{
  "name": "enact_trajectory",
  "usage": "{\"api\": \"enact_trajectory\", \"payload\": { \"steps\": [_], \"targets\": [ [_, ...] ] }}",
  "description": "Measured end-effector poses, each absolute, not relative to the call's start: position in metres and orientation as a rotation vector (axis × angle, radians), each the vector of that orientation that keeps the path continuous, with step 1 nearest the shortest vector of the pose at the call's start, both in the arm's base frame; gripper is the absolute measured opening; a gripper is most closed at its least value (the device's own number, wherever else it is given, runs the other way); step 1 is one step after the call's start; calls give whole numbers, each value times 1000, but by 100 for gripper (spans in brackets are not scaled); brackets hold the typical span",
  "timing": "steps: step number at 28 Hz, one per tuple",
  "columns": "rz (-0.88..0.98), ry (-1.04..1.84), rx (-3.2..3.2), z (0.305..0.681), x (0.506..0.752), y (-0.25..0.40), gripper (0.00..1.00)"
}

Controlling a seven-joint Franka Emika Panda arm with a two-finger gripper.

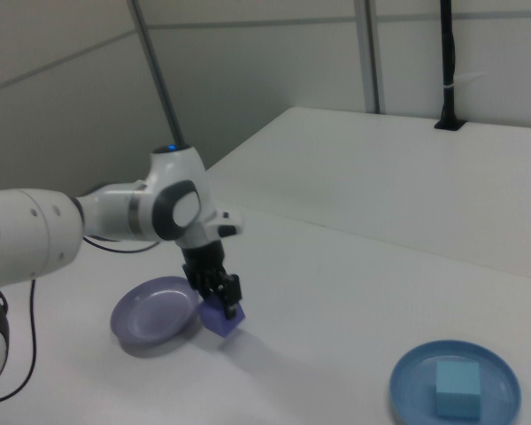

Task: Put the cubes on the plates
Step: 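Move the gripper to the purple cube and grasp it, then place the purple cube onto the lavender plate and open the gripper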

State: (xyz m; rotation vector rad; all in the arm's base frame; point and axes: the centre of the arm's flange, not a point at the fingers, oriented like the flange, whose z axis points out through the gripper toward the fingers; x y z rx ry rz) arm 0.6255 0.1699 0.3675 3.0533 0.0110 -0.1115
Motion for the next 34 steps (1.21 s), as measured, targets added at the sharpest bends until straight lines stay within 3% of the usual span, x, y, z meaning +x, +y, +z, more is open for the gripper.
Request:
{"api": "enact_trajectory", "payload": {
  "steps": [6,12,21,27,29,34],
  "targets": [
    [-60,50,3089,403,598,243,63],
    [0,141,3064,403,560,324,62],
    [50,130,3042,390,552,350,63],
    [46,106,3030,383,556,344,85],
    [47,102,3030,383,556,344,97],
    [75,75,3032,399,559,342,100]
  ]
}}
